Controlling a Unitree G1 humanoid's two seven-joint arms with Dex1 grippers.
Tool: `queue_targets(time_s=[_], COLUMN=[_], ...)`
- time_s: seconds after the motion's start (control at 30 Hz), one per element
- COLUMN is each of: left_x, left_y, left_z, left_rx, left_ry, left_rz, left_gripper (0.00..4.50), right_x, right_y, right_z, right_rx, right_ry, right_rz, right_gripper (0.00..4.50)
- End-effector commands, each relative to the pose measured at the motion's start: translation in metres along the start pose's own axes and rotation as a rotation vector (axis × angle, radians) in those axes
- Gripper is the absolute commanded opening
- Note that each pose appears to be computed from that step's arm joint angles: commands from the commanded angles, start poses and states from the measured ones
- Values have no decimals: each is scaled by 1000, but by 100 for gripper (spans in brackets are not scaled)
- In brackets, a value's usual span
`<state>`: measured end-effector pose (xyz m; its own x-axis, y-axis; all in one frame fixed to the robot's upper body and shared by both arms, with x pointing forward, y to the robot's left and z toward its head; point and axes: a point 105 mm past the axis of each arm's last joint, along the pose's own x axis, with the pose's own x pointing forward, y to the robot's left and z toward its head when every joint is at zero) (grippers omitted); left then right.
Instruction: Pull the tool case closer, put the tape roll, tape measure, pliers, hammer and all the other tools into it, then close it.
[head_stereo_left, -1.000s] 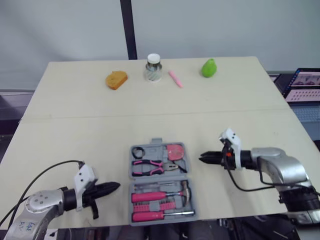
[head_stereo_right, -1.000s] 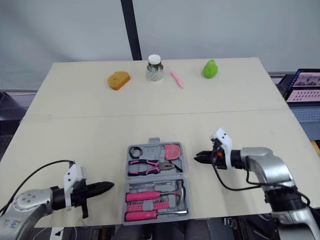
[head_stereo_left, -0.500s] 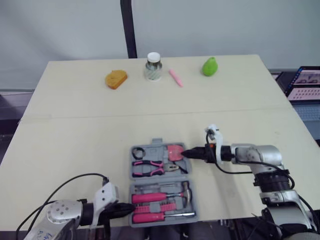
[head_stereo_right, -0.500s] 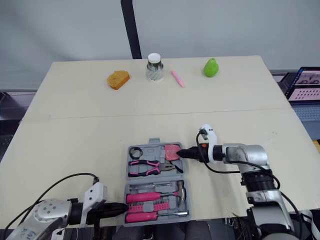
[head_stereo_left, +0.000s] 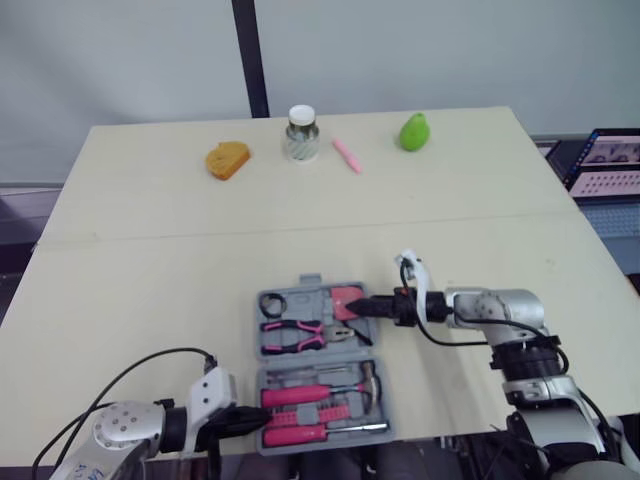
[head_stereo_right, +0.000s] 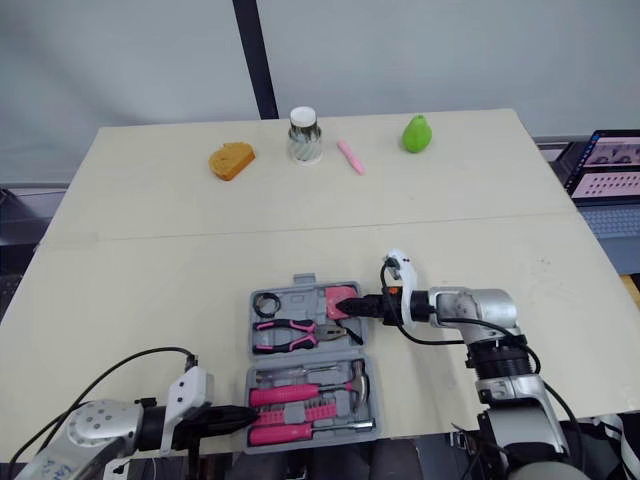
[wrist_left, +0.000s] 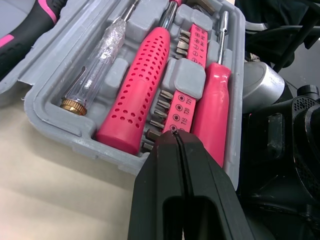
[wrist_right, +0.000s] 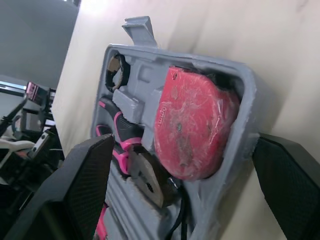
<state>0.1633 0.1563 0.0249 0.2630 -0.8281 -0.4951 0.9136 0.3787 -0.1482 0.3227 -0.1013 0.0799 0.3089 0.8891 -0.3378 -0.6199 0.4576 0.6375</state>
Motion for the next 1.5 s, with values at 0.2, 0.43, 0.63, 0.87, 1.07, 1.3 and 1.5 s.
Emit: queue_targets(time_s=[0.2, 0.43, 0.63, 0.87, 1.07, 1.3, 1.5], left_x=[-1, -1, -8, -61, -102, -105, -125], left_y=[5, 11, 20, 21, 53, 66, 82], left_z=[-22, -15, 5, 39, 43, 39, 36], left_rx=[-63, -74, -111, -163, -110, -81, -26], left_ry=[73, 31, -63, -147, -113, -121, -145], left_rz=[31, 50, 88, 137, 293, 363, 526], left_gripper=[0, 0, 0, 0, 0, 0, 53], right_x=[-6, -16, -25, -43, -63, -81, -129], right_y=[43, 67, 90, 112, 115, 75, 15], right_z=[22, 28, 23, 8, -15, -17, -11], right_rx=[-118, -197, -258, -309, -303, -351, -480], right_ry=[-46, -29, 9, 106, 200, 136, 21], right_rz=[211, 288, 353, 426, 434, 219, -108], right_gripper=[438, 438, 438, 438, 438, 438, 450])
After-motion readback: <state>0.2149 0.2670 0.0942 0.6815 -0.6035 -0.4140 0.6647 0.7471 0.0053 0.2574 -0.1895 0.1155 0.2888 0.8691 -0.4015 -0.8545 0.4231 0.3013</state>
